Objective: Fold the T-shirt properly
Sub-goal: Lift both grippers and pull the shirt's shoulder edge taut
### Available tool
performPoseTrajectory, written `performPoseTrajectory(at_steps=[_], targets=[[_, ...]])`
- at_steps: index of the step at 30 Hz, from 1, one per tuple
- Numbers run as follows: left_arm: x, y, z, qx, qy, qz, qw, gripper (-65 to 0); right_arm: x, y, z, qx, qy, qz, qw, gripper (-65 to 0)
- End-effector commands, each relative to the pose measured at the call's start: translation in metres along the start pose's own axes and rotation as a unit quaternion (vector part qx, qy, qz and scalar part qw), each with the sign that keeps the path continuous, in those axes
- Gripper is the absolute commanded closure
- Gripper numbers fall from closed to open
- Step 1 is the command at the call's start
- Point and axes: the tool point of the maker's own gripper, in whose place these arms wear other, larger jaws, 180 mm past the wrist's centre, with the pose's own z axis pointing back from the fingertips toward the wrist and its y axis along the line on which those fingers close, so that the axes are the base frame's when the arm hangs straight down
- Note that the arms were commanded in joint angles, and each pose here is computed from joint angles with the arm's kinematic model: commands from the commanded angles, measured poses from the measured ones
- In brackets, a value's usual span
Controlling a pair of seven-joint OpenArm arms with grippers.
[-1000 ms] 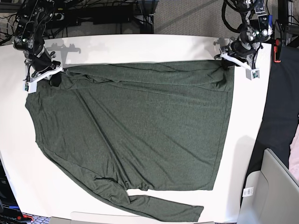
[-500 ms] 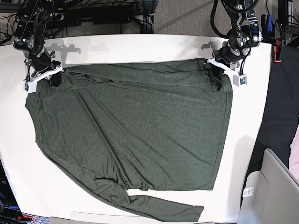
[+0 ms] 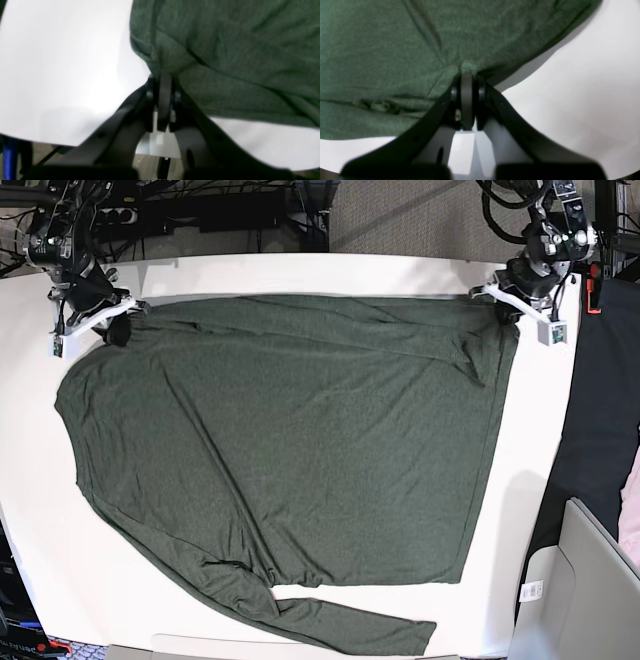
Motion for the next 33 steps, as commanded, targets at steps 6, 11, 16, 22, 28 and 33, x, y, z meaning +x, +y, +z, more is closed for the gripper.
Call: performPoseTrajectory(at_steps=[6,11,16,22,28,33], targets=[[0.049,-0.007,0.006,-0.005,-0.069,-0.011,0.998,-0.1,0.048,-0.005,0.002,-0.006,-0.068,0.006,0.9977,-0.5],[0.094,-0.023,0.007,-0.022,-0.124,-0.014,0.992,-0.1,0.074,-0.001,-0.005,0.002,-0.098,0.002,0.9952,-0.5],[0.134,-0.043,0.006,-0.045,-0.174,0.003,0.984,-0.1,0.088,-0.010,-0.027,0.004,-0.101,-0.024,0.9946,-0.5],[0.155,-0.073,-0.012,-0.085,-0.180,0.006,0.980,-0.1,0.108,-0.015,-0.054,0.014,-0.106,-0.060,0.9924,-0.5],[0.169,-0.077,-0.037,-0.097,-0.171,0.034,0.980,-0.1,0.127,-0.016,-0.079,0.027,-0.107,-0.096,0.9893,-0.5],[0.179,-0.074,-0.057,-0.100,-0.172,0.057,0.978,-0.1,0.136,-0.013,-0.097,0.040,-0.101,-0.123,0.9865,-0.6]])
